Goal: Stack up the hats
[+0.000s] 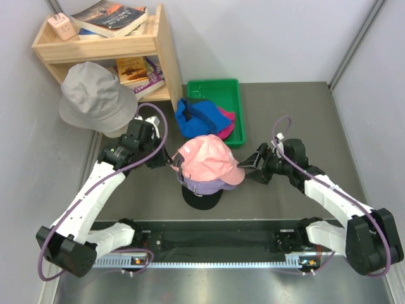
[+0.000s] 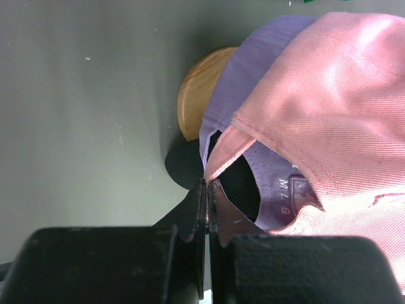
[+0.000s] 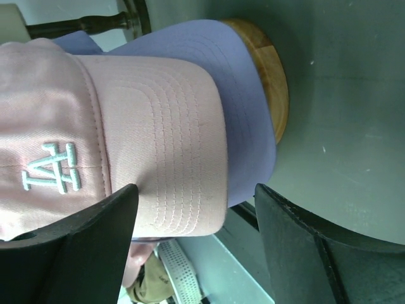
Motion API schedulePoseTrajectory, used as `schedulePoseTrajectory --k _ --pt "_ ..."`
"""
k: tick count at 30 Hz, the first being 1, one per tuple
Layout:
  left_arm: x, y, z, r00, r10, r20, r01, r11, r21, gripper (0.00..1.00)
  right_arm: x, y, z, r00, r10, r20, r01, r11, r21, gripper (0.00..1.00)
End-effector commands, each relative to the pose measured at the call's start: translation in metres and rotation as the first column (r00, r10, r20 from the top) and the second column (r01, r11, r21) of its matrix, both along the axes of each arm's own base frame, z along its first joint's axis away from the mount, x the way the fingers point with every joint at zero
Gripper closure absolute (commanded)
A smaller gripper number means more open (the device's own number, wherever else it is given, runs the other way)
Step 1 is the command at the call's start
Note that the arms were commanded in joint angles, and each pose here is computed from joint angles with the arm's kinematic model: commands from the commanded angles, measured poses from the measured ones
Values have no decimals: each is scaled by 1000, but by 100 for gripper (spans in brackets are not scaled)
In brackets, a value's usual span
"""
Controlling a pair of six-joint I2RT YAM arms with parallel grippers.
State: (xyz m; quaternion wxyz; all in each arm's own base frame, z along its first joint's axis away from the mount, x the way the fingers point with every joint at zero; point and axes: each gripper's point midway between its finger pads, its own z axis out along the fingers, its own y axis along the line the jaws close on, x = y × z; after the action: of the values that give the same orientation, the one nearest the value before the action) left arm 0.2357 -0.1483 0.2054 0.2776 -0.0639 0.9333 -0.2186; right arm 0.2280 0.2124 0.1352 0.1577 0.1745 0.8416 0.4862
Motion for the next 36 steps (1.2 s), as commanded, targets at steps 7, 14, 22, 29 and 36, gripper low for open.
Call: schedulePoseTrajectory --k 7,14,22,29,36 --pt "3 4 4 999 24 36 -24 1000 1 100 2 2 40 992 -39 117 18 985 173 31" --pt "2 4 3 999 27 34 -27 1000 1 100 -6 -1 56 989 -77 126 46 972 229 38" --pt "0 4 1 999 25 26 -25 1000 -1 100 -5 -9 81 968 -131 213 75 964 254 42" --pt "-3 5 0 1000 12 28 -12 1000 3 100 2 -6 77 966 -139 220 68 951 301 44" --pt "-5 0 -2 999 -25 22 25 1000 -6 100 14 -2 72 964 -147 220 73 948 310 44"
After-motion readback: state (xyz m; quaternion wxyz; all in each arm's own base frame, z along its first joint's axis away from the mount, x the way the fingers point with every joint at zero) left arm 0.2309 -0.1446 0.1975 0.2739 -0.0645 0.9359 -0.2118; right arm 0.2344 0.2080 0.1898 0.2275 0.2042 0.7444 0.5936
